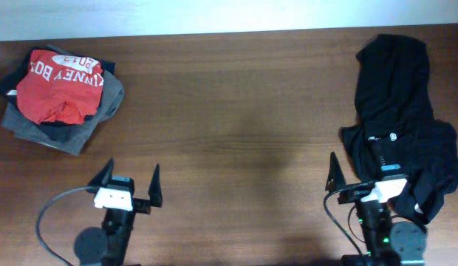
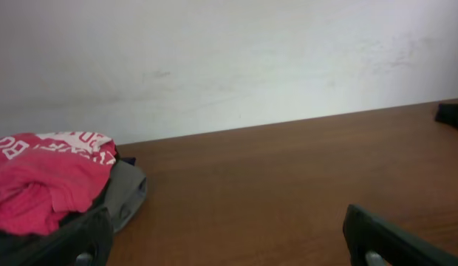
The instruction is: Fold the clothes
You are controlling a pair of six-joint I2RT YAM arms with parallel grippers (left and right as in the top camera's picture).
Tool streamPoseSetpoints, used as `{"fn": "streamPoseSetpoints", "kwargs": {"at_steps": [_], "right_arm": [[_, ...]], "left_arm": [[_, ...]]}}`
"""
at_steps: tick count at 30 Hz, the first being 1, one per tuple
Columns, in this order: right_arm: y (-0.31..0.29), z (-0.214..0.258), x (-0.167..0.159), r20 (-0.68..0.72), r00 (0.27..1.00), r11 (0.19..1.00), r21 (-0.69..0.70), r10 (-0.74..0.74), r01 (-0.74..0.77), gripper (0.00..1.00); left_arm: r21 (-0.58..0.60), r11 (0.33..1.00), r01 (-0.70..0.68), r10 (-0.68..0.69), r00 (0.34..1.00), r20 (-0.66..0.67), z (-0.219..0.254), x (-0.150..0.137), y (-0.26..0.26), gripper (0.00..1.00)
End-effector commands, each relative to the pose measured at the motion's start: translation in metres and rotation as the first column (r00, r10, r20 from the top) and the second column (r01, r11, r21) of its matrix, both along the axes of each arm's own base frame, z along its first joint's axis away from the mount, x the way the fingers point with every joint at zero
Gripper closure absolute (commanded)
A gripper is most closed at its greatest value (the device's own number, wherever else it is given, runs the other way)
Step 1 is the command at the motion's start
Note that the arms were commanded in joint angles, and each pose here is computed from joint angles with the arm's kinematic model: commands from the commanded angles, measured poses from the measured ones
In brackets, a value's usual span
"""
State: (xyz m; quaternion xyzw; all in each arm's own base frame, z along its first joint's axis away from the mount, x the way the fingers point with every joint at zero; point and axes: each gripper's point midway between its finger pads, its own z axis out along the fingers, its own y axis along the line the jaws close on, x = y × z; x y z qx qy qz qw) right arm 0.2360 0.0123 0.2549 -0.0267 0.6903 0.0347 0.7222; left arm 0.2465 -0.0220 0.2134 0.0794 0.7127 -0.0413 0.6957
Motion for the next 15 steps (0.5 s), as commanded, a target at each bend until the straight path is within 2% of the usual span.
{"fn": "streamPoseSetpoints", "kwargs": {"at_steps": [1,6,8,15], "right_arm": [[0.002,0.035,0.004,-0.028,0.999,1.0,0.001,0.014,-0.014,0.01],[0.001,0.058,0.024,-0.191,0.981,1.0,0.011,0.018,-0.016,0.01],[0.0,0.07,0.035,-0.288,0.958,1.0,0.015,0.015,-0.011,0.01],[-0.002,0.075,0.071,-0.537,0.843,0.994,-0.084,0.014,-0.07,0.01]], "left_arm": [[-0.012,1.0,0.022,-0.022,1.0,-0.018,0.029,0.006,-0.003,0.01],[-0.012,0.996,0.084,-0.085,0.988,-0.127,0.052,0.034,-0.011,0.01],[-0.032,0.994,0.109,-0.113,0.969,-0.219,0.057,0.052,-0.014,0.01],[-0.091,0.991,0.095,-0.127,0.858,-0.497,0.044,0.102,-0.011,0.01]]}}
